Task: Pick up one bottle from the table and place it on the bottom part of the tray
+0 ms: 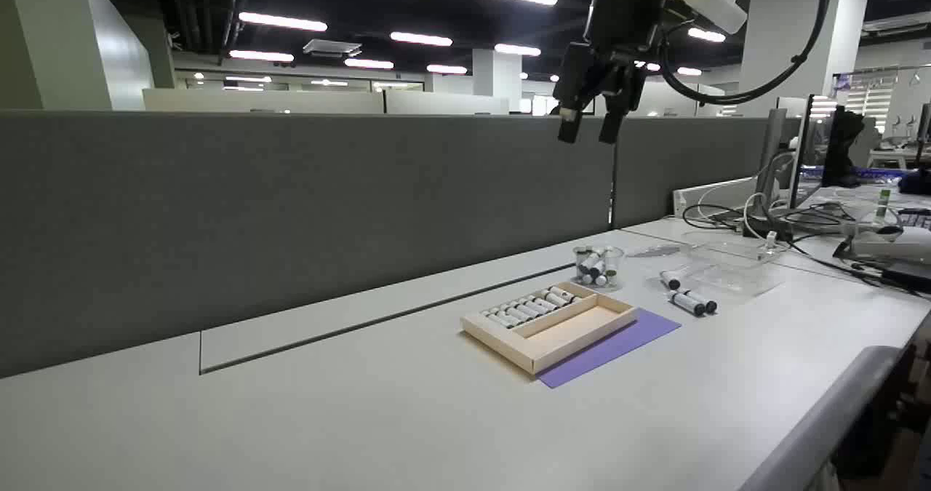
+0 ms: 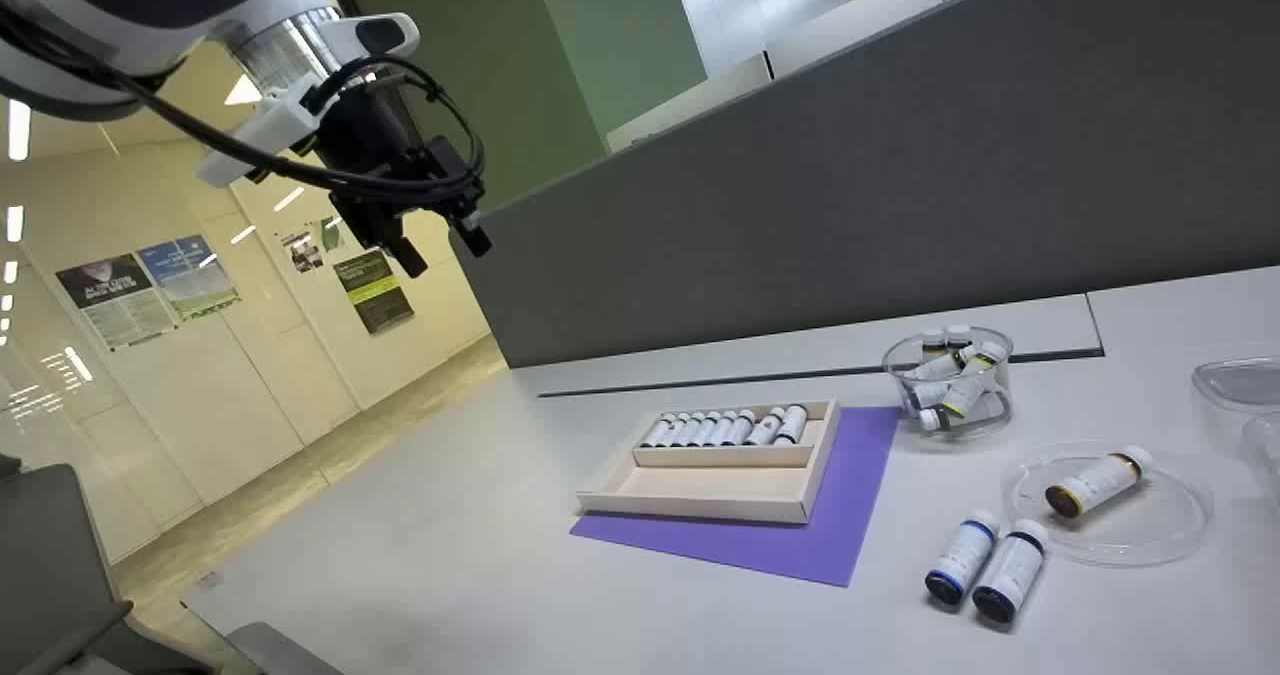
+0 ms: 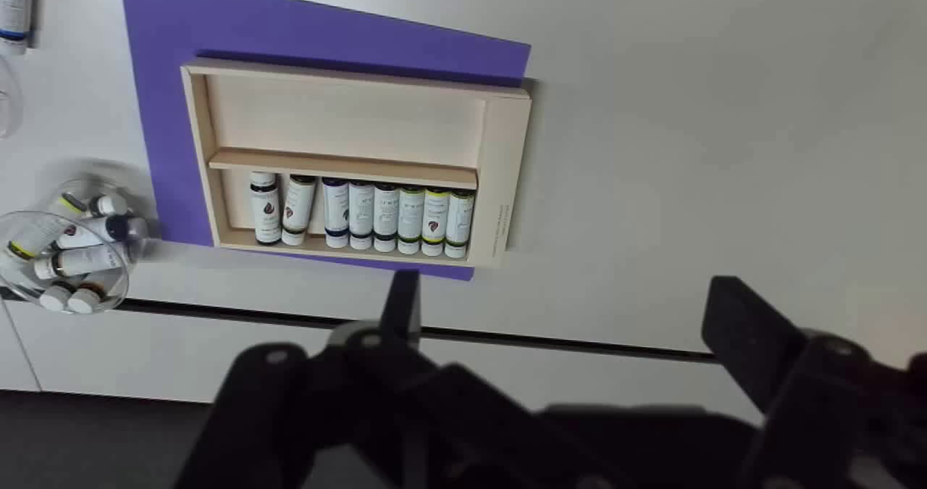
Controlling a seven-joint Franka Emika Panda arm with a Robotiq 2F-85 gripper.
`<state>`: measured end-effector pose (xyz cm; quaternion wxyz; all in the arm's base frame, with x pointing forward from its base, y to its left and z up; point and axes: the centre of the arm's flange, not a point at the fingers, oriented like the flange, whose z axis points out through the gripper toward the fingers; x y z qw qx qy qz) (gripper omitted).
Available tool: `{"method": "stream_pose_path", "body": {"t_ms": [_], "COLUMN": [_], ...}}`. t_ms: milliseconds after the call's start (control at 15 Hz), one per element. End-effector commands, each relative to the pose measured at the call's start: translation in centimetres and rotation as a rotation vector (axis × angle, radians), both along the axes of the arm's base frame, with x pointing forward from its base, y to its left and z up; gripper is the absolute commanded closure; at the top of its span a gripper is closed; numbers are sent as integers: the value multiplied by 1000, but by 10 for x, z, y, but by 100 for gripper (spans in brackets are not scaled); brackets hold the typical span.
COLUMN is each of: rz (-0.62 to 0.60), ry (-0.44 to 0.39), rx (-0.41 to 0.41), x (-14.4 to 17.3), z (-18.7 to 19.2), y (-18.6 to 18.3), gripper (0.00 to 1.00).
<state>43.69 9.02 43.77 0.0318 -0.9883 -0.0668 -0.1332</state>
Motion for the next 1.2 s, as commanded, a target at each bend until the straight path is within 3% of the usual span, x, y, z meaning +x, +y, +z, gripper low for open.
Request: {"method": "stream_pose_path", "body": {"t_ms": [0,667,1133], "rz": [0,0,-31], "ry": [1,1,42], "rx": [0,0,7], "x": [0,0,52], "z": [0,0,-27], "y": [0,0,-109], "gripper": [0,0,0]}}
